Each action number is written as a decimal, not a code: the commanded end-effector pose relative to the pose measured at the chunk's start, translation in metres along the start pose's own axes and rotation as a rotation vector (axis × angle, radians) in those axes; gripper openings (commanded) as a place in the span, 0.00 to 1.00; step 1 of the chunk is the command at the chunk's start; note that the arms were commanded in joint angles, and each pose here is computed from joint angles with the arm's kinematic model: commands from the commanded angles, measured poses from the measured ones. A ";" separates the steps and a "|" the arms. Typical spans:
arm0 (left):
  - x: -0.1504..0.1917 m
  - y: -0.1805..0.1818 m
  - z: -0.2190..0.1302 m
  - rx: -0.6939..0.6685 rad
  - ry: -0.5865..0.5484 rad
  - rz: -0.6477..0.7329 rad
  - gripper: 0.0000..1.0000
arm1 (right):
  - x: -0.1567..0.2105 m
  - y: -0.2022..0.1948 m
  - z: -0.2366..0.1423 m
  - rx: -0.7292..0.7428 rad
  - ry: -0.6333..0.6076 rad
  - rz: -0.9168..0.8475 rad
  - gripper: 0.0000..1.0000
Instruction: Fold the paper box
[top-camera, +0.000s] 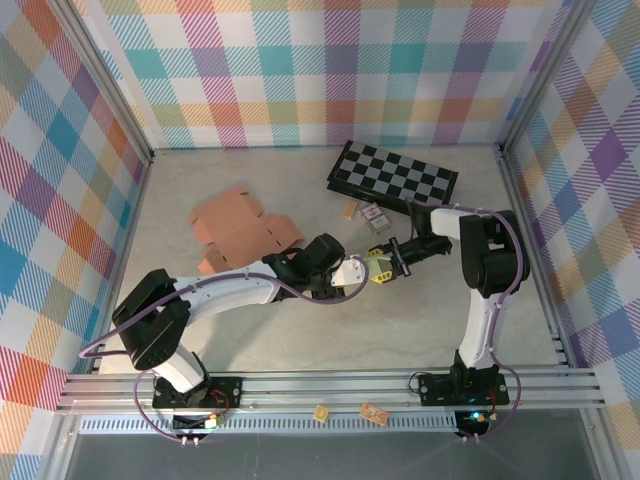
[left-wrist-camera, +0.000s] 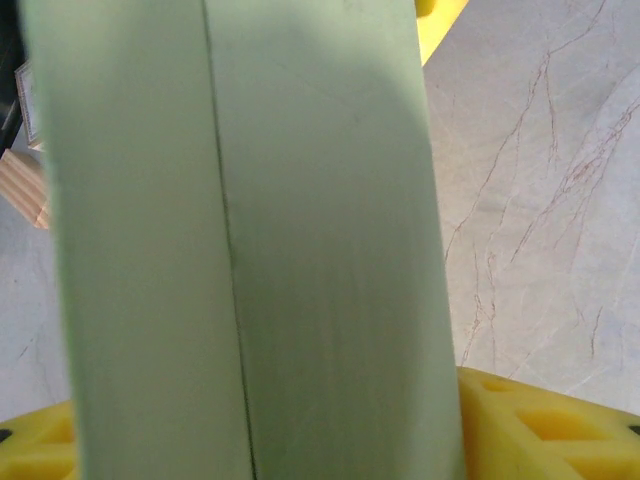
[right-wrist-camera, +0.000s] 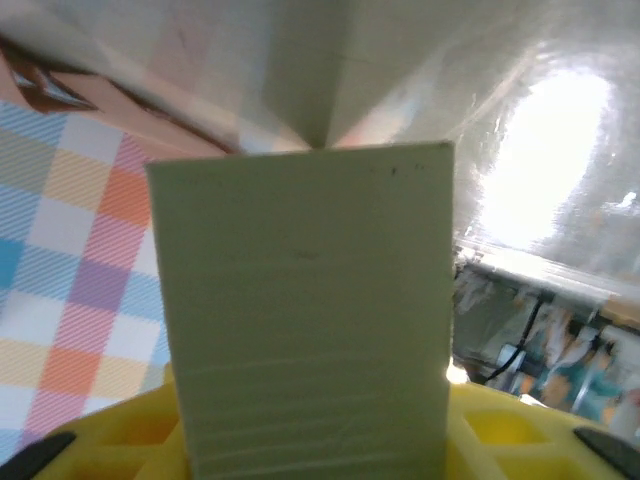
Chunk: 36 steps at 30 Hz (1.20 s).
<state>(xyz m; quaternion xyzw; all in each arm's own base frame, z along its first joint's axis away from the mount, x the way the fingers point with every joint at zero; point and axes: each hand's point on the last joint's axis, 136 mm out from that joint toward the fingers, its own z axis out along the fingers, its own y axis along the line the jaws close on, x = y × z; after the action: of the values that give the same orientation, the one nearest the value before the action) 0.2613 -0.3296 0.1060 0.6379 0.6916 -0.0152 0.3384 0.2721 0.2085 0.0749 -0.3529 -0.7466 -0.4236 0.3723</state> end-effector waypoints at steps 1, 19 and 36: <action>-0.004 0.003 0.002 -0.012 -0.003 0.027 0.62 | -0.001 -0.016 0.004 0.026 -0.018 0.133 0.49; 0.001 -0.003 0.010 0.094 0.024 -0.042 0.61 | -0.011 -0.010 -0.025 0.006 -0.193 0.140 0.69; -0.003 0.000 0.004 0.162 0.000 -0.096 0.61 | 0.035 0.028 -0.125 0.162 -0.774 -0.507 0.69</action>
<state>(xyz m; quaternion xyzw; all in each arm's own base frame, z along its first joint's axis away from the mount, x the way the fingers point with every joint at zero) 0.2628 -0.3331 0.0985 0.6372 0.7094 -0.0617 0.2949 0.3033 0.1395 0.1420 -0.3304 -0.8793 -0.3307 0.0908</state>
